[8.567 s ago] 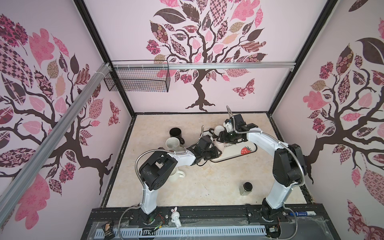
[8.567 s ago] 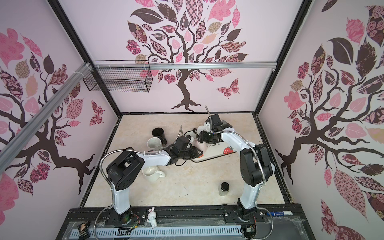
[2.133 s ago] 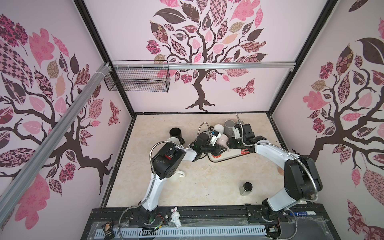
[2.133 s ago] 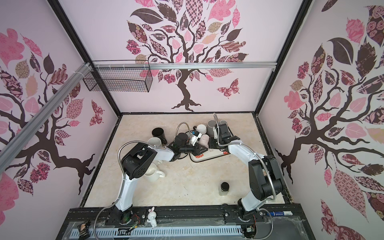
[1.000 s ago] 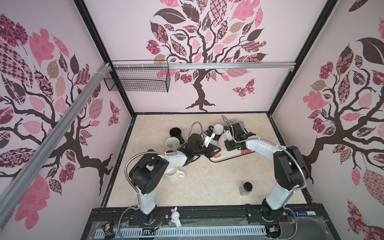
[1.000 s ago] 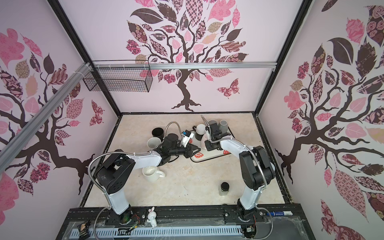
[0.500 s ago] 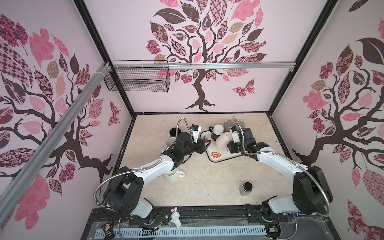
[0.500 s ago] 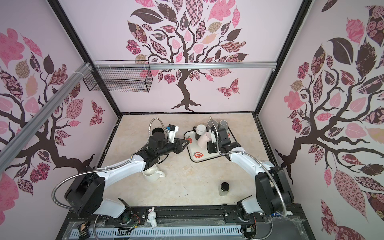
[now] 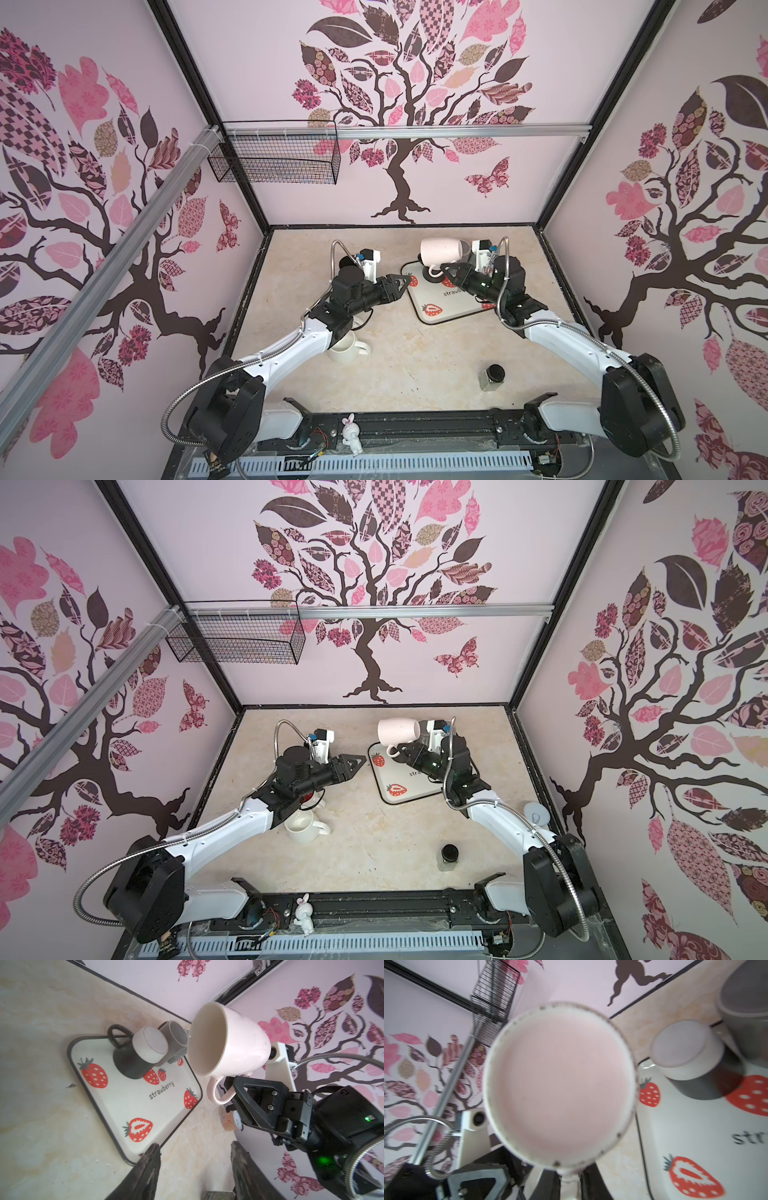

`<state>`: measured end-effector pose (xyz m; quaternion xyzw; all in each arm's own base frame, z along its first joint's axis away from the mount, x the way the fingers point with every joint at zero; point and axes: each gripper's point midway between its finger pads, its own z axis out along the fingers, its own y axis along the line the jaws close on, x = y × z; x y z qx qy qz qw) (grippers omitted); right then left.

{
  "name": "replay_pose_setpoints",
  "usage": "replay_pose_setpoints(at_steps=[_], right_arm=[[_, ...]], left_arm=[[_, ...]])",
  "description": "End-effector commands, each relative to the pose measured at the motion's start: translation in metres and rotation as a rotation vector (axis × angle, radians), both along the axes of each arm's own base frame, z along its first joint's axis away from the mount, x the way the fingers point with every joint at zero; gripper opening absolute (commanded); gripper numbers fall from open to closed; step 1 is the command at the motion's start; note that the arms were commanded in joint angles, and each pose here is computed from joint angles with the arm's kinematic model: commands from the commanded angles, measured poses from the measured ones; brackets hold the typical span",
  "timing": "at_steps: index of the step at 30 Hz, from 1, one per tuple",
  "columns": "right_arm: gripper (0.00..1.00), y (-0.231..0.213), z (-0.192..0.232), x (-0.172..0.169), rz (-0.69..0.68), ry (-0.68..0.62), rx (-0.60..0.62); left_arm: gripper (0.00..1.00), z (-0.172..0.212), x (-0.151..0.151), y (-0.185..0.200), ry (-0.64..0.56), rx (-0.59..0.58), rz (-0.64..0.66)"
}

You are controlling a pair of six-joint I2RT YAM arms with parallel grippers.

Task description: Turn the mug right side up

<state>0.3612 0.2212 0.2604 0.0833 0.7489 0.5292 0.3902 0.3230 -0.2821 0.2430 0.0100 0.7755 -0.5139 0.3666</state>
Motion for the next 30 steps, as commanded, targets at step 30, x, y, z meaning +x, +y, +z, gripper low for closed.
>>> replay_pose_setpoints(at_steps=[30], right_arm=[[0.0, 0.048, 0.061, -0.033, 0.266, -0.018, 0.316]], left_arm=[[0.27, 0.091, 0.013, -0.046, -0.075, -0.348, -0.192]])
